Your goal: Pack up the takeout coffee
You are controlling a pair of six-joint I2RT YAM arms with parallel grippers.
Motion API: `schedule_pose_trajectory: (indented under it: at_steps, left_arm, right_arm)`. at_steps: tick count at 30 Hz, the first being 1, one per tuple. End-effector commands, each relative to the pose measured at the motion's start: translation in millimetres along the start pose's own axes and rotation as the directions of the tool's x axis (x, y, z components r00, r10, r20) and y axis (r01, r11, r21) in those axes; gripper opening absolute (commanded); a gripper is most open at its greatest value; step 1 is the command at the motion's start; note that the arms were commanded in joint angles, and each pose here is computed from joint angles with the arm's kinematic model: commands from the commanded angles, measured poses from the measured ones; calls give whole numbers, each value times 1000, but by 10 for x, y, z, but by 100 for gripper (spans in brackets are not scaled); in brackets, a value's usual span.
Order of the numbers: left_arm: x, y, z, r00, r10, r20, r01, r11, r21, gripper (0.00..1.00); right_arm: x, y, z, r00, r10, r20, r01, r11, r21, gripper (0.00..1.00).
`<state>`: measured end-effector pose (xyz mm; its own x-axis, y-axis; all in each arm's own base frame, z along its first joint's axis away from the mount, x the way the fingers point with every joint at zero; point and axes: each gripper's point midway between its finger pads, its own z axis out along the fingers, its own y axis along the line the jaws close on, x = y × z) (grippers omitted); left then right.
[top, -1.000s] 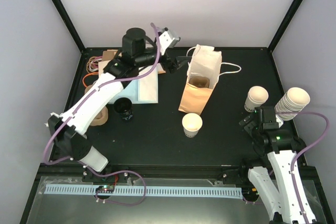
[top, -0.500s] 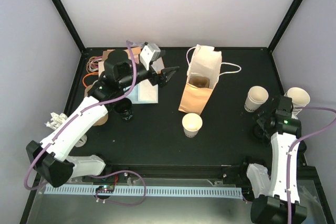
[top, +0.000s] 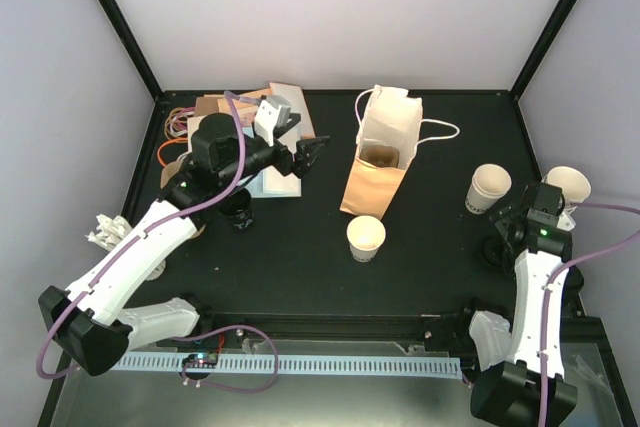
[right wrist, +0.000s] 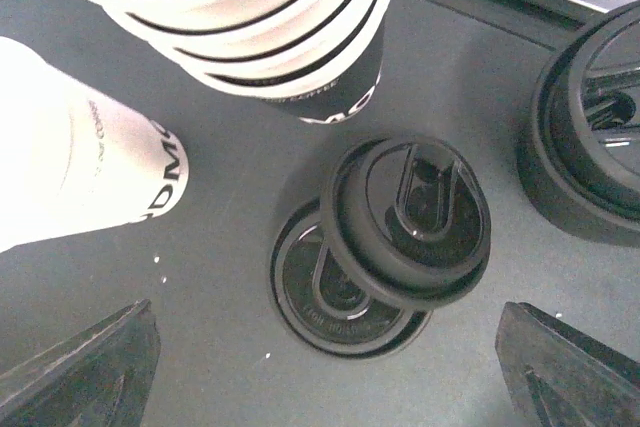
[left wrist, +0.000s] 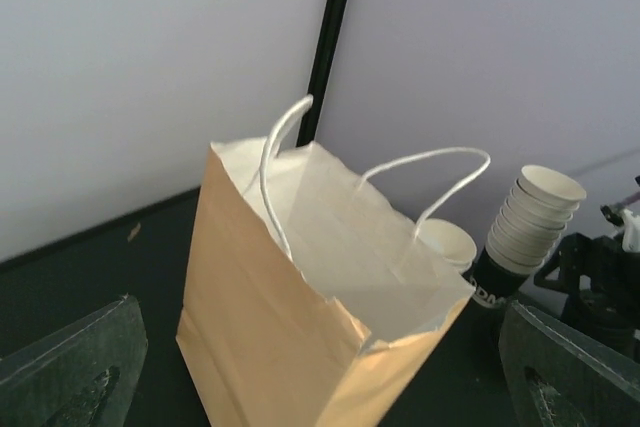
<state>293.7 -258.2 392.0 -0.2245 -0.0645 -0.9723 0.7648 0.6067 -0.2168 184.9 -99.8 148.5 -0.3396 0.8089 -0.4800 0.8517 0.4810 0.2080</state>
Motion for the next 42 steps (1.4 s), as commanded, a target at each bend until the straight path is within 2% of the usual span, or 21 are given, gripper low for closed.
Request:
schedule_pose_trajectory:
  at_steps: [1, 7, 10, 15, 17, 19, 26, 37, 42]
  left_arm:
    - [175, -64, -41, 992, -84, -92, 85, 996, 4, 99]
    - [84, -224, -234, 994, -103, -33, 105, 993, 58, 99]
    - [108, -263, -242, 991, -119, -55, 123, 990, 75, 99]
    - [136, -323, -226, 986, -148, -80, 156, 982, 110, 99]
    - [131, -337, -228, 985, -151, -79, 160, 980, 118, 99]
    - [126, -356, -236, 986, -148, -79, 158, 979, 126, 99]
    - [126, -371, -270, 988, -136, -75, 145, 981, 131, 99]
    - [158, -362, -275, 988, -132, -77, 141, 982, 128, 99]
    - [165, -370, -272, 988, -131, -78, 141, 981, 133, 99]
  right_arm:
    - [-229, 18, 94, 991, 53, 121, -53, 999, 2, 95]
    - [-289, -35, 244, 985, 13, 170, -21, 999, 48, 94]
    - [-288, -6, 307, 983, 26, 182, -31, 999, 27, 76]
    - [-224, -19, 452, 982, 68, 179, -73, 997, 19, 71]
    - [-216, -71, 506, 979, 81, 187, -91, 995, 45, 63]
    - [-192, -110, 547, 981, 87, 173, -102, 992, 76, 59]
    - [3, -195, 711, 989, 102, 105, -114, 986, 119, 59]
    - [377, -55, 838, 993, 114, -36, -115, 993, -10, 59]
    - [412, -18, 790, 994, 99, -46, -100, 994, -40, 59]
